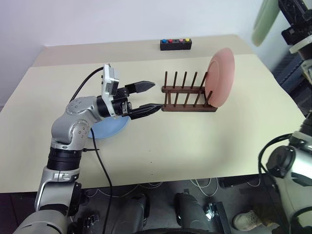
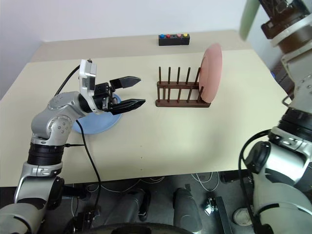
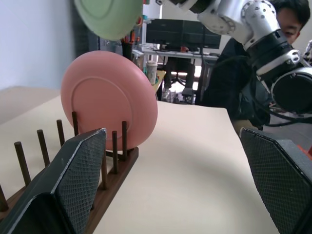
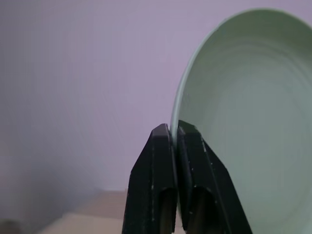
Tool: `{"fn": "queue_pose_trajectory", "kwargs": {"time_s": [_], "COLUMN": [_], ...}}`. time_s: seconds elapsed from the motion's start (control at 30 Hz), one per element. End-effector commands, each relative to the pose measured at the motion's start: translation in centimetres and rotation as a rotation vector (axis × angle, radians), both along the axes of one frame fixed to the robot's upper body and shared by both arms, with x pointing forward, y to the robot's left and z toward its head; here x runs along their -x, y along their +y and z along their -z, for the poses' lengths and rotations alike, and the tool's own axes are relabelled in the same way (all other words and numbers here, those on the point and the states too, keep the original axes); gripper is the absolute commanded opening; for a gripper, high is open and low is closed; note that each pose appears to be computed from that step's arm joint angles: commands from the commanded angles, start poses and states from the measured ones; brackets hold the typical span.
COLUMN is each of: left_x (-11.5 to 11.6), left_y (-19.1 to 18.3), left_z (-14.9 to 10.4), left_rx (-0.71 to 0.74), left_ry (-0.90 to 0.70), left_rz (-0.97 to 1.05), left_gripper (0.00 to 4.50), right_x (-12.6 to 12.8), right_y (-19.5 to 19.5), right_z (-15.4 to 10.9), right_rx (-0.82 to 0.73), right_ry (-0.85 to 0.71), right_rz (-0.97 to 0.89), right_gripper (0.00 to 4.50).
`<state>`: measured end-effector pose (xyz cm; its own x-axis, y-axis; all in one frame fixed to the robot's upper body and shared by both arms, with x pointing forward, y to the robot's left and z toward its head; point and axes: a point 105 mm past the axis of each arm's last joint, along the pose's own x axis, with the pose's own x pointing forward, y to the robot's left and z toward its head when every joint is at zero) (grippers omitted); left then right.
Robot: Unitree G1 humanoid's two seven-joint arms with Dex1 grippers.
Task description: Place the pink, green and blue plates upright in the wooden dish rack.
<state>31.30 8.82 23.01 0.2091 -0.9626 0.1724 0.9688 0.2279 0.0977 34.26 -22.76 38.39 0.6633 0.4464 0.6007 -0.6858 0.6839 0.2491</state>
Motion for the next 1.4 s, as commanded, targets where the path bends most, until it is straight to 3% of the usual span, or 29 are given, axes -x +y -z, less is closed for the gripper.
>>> {"fn": "queue_pose_trajectory", "kwargs": {"time_s": [0.03, 0.13, 0.33, 0.4, 0.7, 1.4], "left_x": [0.4, 0.3, 0.4, 0.3, 0.8, 0.8], "left_y": [1.1, 1.9, 3.5, 4.0, 3.6, 3.1], "left_z": [-0.9, -0.7, 0.0, 0.1, 0.1, -0.3], "left_rx": [0.025, 0.012, -0.053, -0.068, -0.062, -0.091], "left_ry": [-0.023, -0.015, -0.012, -0.017, -0.025, -0.052], "left_rz": [-0.016, -0.033, -0.058, -0.07, -0.069, -0.058], "left_gripper": [4.5, 4.5, 4.5, 4.5, 4.5, 4.5], "right_x": [3.1, 3.9, 2.5, 1.6, -0.4, -1.5], "right_y": [1.7, 3.8, 6.7, 7.6, 8.1, 6.6], "right_z": [-2.8, -1.8, 2.9, 4.5, 6.8, 10.4], "right_rx": [-0.062, -0.045, -0.037, -0.006, -0.011, 0.069], "right_ry": [-0.111, -0.079, 0.11, 0.154, 0.222, 0.296], "right_rz": [-0.141, -0.306, -0.46, -0.445, -0.396, -0.29], "right_gripper": [0.03, 0.03, 0.03, 0.03, 0.03, 0.03]}}
